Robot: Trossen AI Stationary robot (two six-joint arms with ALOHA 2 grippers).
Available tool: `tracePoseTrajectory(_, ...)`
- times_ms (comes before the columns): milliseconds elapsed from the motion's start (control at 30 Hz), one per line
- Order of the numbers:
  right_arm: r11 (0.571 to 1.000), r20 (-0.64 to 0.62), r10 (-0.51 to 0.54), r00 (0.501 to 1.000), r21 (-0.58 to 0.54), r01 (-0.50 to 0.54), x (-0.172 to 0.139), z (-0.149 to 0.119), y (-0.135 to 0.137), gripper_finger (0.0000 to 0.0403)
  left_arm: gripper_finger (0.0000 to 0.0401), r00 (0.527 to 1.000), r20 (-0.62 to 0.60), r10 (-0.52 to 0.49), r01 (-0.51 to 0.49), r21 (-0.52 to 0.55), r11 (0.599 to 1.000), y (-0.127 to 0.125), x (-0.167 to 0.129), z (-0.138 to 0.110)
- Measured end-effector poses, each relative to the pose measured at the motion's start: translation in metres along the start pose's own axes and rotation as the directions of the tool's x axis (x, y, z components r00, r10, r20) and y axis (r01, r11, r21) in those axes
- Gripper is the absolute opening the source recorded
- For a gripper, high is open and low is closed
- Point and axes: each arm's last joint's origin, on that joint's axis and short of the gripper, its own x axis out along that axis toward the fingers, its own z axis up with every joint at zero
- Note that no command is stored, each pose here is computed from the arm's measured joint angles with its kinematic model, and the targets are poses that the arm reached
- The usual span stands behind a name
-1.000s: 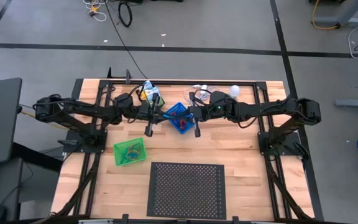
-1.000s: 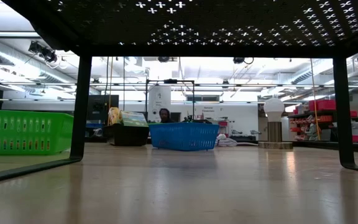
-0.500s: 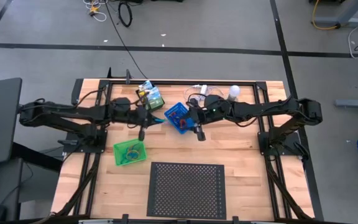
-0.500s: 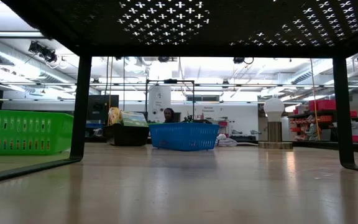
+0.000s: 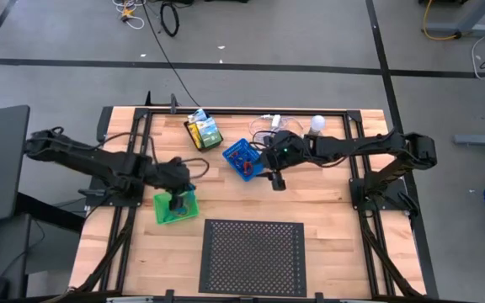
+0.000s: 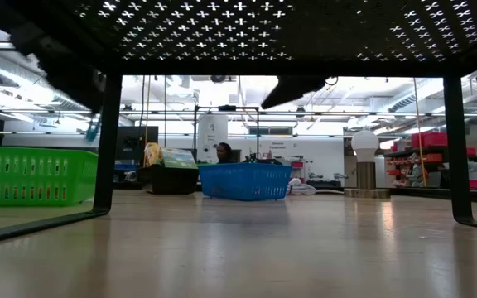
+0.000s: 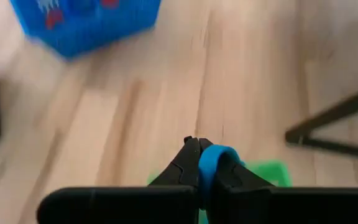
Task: Pick & Place Office Desk Supplies
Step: Put the blue rubber band into the green bin
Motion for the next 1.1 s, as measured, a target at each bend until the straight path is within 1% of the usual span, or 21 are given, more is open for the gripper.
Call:
tracePoseTrajectory(167, 1.000, -0.047, 0.008, 0.999, 0.018, -0.007, 0.000, -0.005, 0.001, 0.0206, 0.0001, 0.990, -0.136, 0.022, -0.028, -0.044, 0.999, -0.010, 0.004, -0.016)
tracePoseTrajectory(267, 1.000, -0.064, 0.016, 0.998, 0.025, -0.015, 0.000, -0.006, 0.002, 0.0206, 0.0001, 0.982, -0.186, 0.019, -0.032, -0.069, 0.997, -0.016, 0.011, -0.026)
tracePoseTrajectory(333, 0.999, -0.075, 0.021, 0.997, 0.027, -0.019, 0.000, -0.007, 0.003, 0.0206, 0.0001, 0.970, -0.239, 0.040, -0.062, -0.088, 0.994, -0.017, 0.016, -0.035)
tracePoseTrajectory(400, 0.999, -0.078, 0.022, 0.997, 0.035, -0.020, 0.000, -0.007, 0.003, 0.0206, 0.0002, 0.958, -0.275, 0.083, -0.118, -0.113, 0.987, -0.017, 0.021, -0.042)
tracePoseTrajectory(500, 0.999, -0.078, 0.023, 0.997, 0.035, -0.021, 0.000, -0.007, 0.003, 0.0206, 0.0018, 0.948, -0.300, 0.107, -0.151, -0.128, 0.980, -0.018, 0.026, -0.047)
tracePoseTrajectory(600, 0.999, -0.080, 0.025, 0.996, 0.035, -0.022, 0.000, -0.007, 0.003, 0.0206, 0.0046, 0.952, -0.289, 0.102, -0.146, -0.135, 0.980, -0.022, 0.028, -0.048)
tracePoseTrajectory(733, 0.998, -0.084, 0.026, 0.996, 0.051, -0.022, 0.000, -0.008, 0.004, 0.0206, 0.0095, 0.960, -0.265, 0.091, -0.131, -0.140, 0.982, -0.028, 0.026, -0.048)
tracePoseTrajectory(867, 0.998, -0.092, 0.031, 0.995, 0.053, -0.027, 0.000, -0.008, 0.005, 0.0206, 0.0156, 0.965, -0.253, 0.072, -0.110, -0.136, 0.985, -0.034, 0.023, -0.050)
tracePoseTrajectory(1000, 0.998, -0.093, 0.033, 0.995, 0.054, -0.028, 0.000, -0.008, 0.005, 0.0206, 0.0222, 0.959, -0.273, 0.070, -0.115, -0.152, 0.982, -0.037, 0.020, -0.055)
tracePoseTrajectory(1100, 0.998, -0.098, 0.035, 0.995, 0.055, -0.030, 0.000, -0.009, 0.006, 0.0206, 0.0264, 0.954, -0.291, 0.070, -0.120, -0.159, 0.980, -0.040, 0.018, -0.059)
